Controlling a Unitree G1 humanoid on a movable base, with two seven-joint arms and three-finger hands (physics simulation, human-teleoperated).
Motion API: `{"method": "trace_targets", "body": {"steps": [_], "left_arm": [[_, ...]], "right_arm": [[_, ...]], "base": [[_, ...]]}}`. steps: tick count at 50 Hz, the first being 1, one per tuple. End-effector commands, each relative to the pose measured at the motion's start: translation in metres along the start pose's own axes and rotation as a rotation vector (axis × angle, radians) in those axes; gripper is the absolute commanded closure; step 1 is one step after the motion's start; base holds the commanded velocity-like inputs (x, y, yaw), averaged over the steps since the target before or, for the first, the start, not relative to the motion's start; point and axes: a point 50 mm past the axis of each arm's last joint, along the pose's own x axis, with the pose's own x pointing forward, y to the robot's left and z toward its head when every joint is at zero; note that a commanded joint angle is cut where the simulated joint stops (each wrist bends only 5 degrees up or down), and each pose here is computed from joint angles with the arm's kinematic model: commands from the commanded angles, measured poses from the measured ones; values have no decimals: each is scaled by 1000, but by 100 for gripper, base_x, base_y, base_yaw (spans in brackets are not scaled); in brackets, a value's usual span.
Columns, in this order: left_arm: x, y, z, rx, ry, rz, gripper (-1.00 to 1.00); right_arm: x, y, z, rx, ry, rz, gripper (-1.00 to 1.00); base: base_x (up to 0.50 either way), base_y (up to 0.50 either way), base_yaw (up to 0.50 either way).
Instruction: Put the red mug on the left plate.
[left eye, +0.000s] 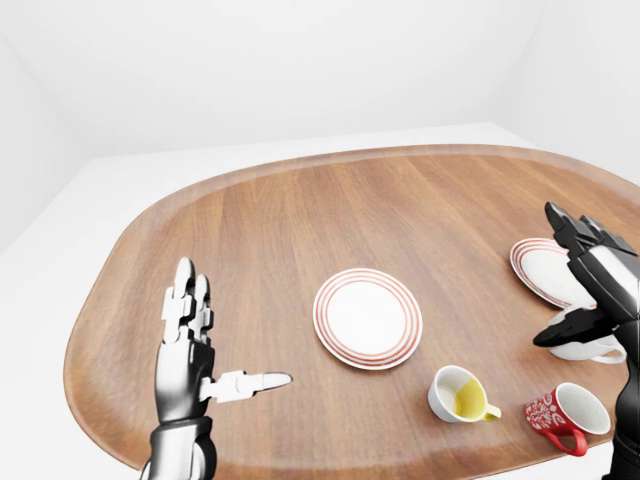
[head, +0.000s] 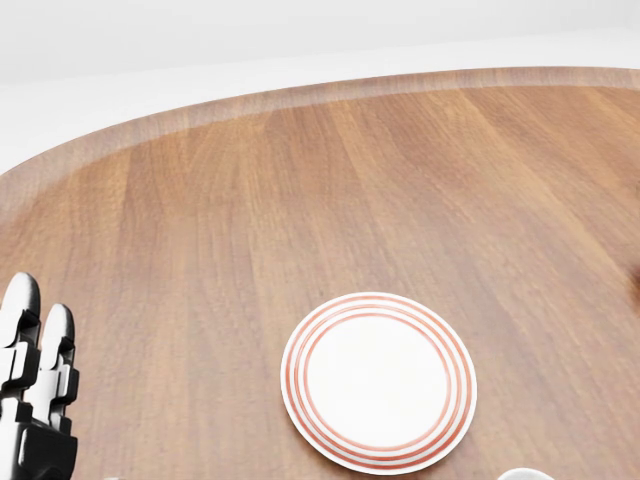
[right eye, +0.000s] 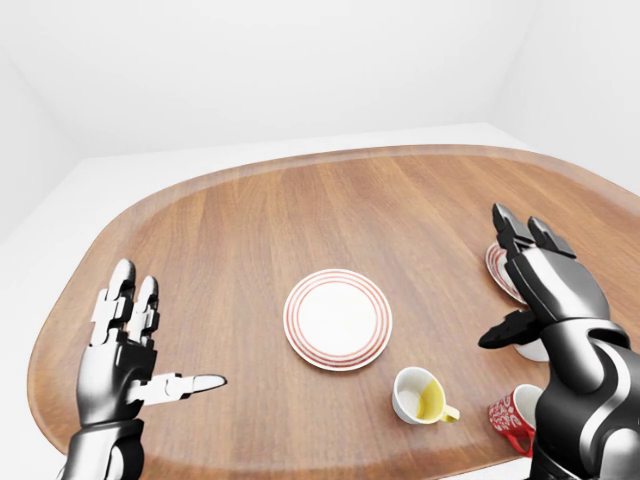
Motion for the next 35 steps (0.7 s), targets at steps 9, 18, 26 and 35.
{"method": "trace_targets", "body": {"steps": [9,18,26,35], "left_arm": [[3,-3,-1,12,-3,-3,-100],[3,-3,0,14,-6,-2,-100],[4,-3,-1,21,-8,0,-100],[4,-4,0,21,-9,-3,-100]], "right_arm": [[19,-13,-58,28,182,61,-100],[24,-1,-85,113,245,151,-100],[25,9,-100,162,285,207,-100],[17,40,-105,179,310,318,-100]], "base": [[0,0,0],[0,0,0],[0,0,0],[0,0,0]]}}
